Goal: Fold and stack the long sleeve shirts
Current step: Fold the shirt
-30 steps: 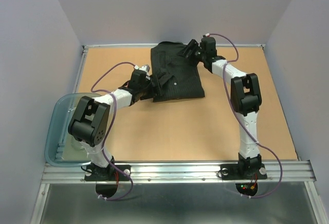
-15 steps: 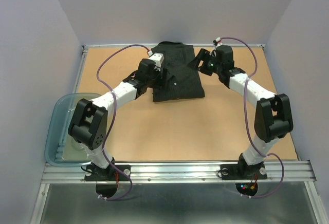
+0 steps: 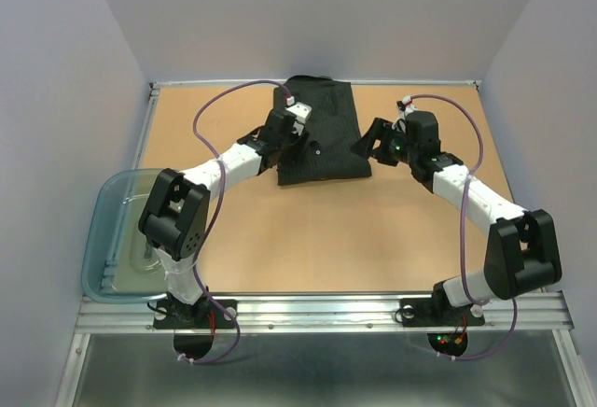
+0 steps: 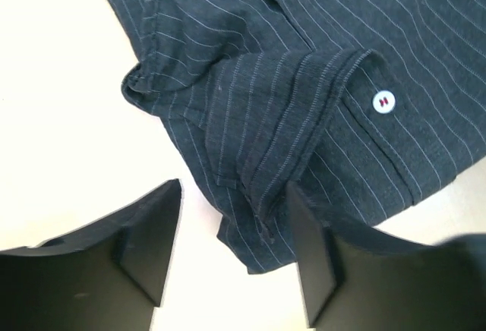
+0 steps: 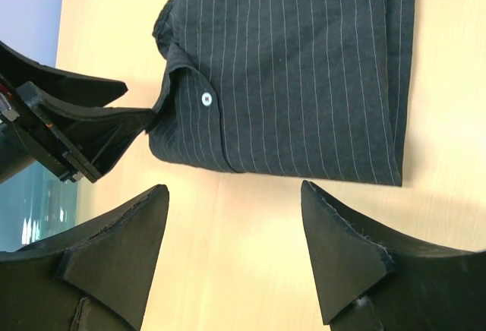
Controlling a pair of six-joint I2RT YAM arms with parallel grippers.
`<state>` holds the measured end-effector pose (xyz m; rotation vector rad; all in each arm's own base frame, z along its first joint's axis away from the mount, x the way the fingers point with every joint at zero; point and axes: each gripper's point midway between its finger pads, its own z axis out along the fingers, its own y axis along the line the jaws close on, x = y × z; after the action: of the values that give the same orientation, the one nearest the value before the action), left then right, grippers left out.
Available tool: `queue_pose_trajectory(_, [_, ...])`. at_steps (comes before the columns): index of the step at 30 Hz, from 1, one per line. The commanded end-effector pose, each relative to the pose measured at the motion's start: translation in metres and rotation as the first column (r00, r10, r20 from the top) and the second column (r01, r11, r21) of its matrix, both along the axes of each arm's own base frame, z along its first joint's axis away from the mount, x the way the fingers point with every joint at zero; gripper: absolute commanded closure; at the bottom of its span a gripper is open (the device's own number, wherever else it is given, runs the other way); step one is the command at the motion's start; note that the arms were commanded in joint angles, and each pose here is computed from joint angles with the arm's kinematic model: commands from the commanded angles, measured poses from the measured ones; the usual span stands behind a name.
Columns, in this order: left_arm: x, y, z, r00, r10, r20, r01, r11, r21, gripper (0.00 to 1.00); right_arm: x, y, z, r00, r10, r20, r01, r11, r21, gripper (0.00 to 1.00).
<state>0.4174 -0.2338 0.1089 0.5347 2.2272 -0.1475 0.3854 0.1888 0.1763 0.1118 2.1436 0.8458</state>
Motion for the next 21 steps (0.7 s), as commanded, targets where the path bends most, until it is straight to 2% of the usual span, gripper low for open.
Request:
queue_pose_trajectory(1, [0.006,-0.004,0.017,0.998,-0.038,0.048,0.036,0.998,0.041,0.37,-0.007,-0.002,0.008,0.999,0.008,0.037,-0.009,1.000,0.007,0.24])
queue_pose_trajectory(7, [-0.009,-0.018,0.031,0.988,-0.139,0.068,0.137,0.990,0.030,0.36,-0.010,-0.003,0.012,0.999,0.008,0.045,-0.009,1.000,0.012,0.25])
queue_pose_trajectory(17, [-0.009,-0.014,0.015,0.987,-0.149,0.062,0.142,0.984,0.107,0.35,-0.013,-0.003,0.005,1.000,0.010,0.025,-0.010,1.000,0.014,0.25])
queue_pose_trajectory(20, [-0.003,-0.015,0.014,0.987,-0.149,0.067,0.139,0.981,0.132,0.38,-0.015,-0.003,0.004,1.000,0.010,0.024,-0.010,1.000,0.014,0.25])
queue_pose_trajectory(21, [-0.002,-0.014,0.009,0.987,-0.149,0.060,0.139,0.979,0.148,0.46,-0.015,-0.003,0.005,1.000,0.009,0.024,-0.009,1.000,0.015,0.25])
